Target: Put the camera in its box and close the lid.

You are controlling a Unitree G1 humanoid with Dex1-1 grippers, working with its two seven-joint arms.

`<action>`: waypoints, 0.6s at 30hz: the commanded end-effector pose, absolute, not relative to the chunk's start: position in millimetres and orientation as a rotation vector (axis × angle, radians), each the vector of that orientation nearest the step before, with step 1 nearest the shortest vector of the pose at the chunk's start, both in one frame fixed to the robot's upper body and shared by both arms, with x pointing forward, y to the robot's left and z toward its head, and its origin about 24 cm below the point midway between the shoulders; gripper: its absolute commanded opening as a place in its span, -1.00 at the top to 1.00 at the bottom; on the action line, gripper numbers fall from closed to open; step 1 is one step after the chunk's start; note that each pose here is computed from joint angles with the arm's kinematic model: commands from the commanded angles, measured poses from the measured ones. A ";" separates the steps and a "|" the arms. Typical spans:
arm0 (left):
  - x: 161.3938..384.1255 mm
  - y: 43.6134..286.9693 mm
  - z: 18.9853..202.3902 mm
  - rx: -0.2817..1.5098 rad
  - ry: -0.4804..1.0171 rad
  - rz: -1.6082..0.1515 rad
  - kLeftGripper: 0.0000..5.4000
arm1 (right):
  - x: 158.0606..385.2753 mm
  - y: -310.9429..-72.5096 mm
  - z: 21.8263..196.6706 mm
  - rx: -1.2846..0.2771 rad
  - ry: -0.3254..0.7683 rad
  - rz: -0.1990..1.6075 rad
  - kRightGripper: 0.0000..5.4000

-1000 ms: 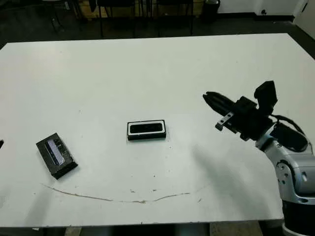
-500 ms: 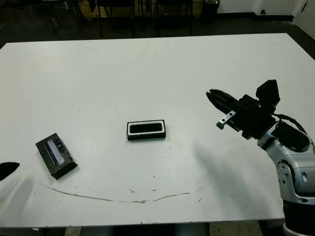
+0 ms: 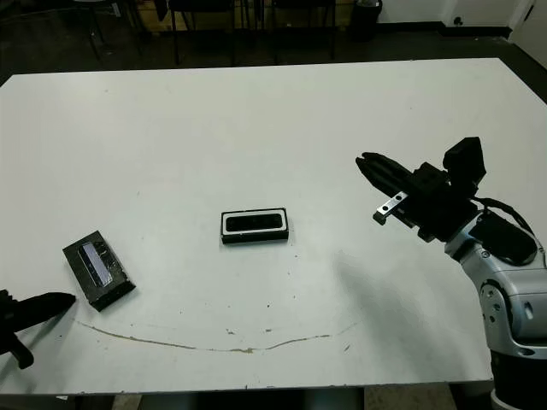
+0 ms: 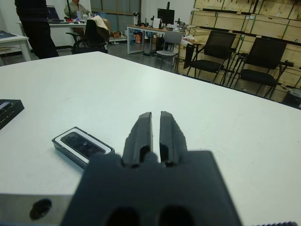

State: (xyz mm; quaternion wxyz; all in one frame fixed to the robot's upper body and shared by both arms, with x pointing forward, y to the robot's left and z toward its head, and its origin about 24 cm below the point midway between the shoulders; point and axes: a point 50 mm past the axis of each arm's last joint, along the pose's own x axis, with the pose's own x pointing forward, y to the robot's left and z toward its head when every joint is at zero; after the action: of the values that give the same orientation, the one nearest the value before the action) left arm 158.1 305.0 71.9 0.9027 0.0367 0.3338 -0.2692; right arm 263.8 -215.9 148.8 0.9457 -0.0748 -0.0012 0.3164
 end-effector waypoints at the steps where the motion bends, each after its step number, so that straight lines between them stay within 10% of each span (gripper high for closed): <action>1: 156.9 301.5 62.7 0.070 0.695 -0.483 1.00 | 260.2 -217.0 140.8 -0.165 0.049 0.637 0.99; 18: 196.1 265.9 56.6 0.134 0.598 -0.407 1.00 | 256.3 -212.5 138.0 -0.219 0.069 0.622 0.99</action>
State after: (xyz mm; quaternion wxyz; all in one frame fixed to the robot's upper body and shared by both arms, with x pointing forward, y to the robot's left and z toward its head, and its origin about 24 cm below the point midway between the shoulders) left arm 195.5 267.1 63.1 0.9376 0.0675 0.2742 -0.2028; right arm 258.5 -210.7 142.8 0.9451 -0.1021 0.0200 0.3096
